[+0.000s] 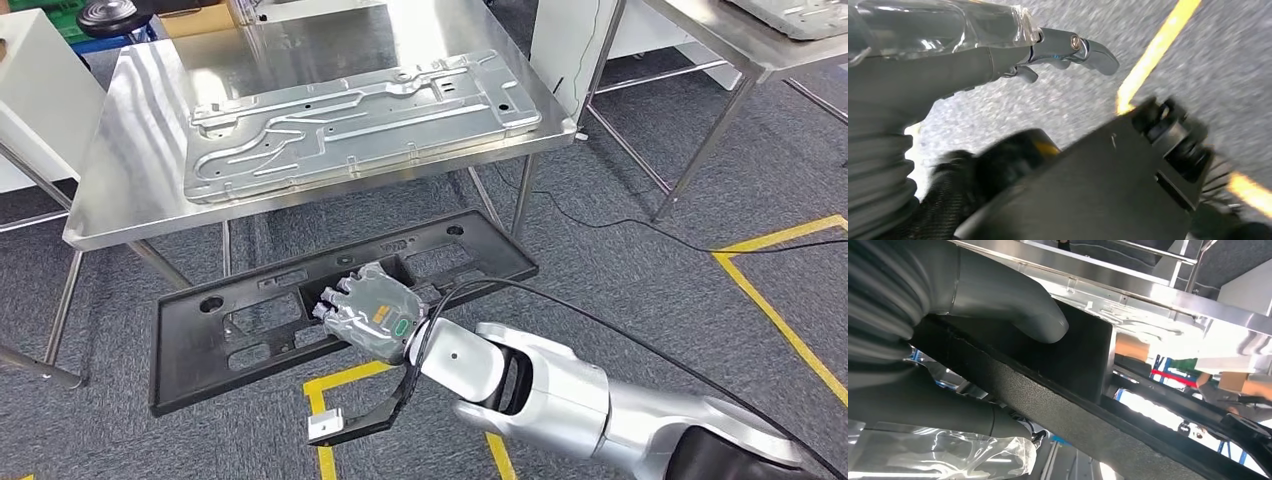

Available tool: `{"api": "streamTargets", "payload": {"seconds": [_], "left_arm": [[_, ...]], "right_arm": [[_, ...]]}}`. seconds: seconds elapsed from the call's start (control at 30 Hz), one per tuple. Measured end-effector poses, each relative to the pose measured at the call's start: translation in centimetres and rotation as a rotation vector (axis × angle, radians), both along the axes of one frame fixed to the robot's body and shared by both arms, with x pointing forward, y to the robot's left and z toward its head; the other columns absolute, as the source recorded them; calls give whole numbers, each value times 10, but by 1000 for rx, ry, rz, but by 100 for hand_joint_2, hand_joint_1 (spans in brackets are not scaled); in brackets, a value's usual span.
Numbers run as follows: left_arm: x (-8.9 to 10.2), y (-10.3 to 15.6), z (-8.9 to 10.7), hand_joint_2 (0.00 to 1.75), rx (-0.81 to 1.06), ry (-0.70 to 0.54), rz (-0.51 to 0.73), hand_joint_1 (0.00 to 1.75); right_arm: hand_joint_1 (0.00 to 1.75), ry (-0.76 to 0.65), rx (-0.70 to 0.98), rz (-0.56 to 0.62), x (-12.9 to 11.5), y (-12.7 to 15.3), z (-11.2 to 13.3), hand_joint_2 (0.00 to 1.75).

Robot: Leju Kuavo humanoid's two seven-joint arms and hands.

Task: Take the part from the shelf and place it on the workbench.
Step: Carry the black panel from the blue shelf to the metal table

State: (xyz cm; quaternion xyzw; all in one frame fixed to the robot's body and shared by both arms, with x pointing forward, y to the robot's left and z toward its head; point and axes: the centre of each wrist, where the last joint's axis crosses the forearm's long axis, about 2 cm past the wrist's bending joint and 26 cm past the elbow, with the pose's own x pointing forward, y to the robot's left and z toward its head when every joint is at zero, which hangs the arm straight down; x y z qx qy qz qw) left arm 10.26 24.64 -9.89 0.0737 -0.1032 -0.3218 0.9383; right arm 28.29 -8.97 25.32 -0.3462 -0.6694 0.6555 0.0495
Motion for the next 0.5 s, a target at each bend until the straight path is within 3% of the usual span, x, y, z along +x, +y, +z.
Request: {"api": "streamTargets", "payload": {"seconds": [0.37, 0.5], "left_arm": [[-4, 1, -1, 175, 13, 8, 4, 0], [-15, 1, -3, 175, 9, 23, -1, 0]], "right_arm": [[175, 9, -3, 10, -4, 1, -4, 175], [175, 20, -15, 8, -5, -1, -10, 175]]}}
